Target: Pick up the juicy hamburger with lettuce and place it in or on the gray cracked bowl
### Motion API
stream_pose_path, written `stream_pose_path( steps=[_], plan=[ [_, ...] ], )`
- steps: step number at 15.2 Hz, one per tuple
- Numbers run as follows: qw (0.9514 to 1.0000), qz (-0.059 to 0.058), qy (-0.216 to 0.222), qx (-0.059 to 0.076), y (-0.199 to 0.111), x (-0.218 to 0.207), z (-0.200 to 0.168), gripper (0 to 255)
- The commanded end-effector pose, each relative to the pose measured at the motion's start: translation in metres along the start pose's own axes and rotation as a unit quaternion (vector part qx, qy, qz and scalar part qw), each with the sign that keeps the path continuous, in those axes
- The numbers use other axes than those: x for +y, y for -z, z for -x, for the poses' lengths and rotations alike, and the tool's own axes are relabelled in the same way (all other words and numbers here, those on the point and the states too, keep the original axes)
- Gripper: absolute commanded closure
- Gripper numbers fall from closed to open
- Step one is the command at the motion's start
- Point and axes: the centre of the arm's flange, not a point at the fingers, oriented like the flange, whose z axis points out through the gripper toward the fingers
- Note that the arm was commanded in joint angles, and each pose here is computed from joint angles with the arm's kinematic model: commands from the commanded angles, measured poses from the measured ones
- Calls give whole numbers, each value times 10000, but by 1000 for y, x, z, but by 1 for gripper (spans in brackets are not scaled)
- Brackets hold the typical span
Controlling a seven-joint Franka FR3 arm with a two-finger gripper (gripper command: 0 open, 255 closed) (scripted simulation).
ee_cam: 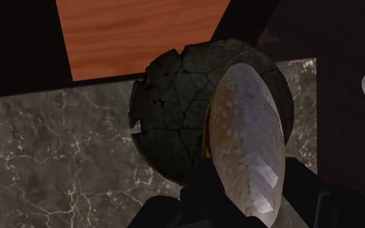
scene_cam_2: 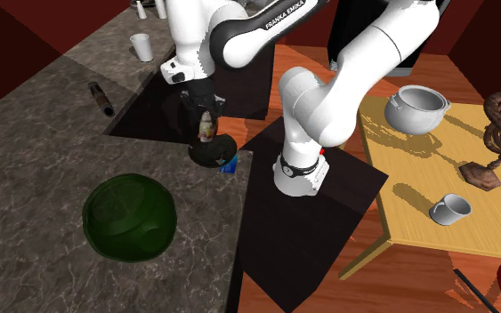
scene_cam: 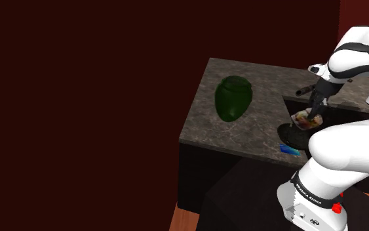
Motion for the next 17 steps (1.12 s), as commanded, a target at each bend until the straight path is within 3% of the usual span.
stream_pose_path(
  steps=[1,11,17],
  plan=[
    [10000,5,1,2,-10,0,0,255],
    [10000,5,1,2,-63,-1,-1,255],
    [10000,5,1,2,-65,-1,-1,255]
  ],
)
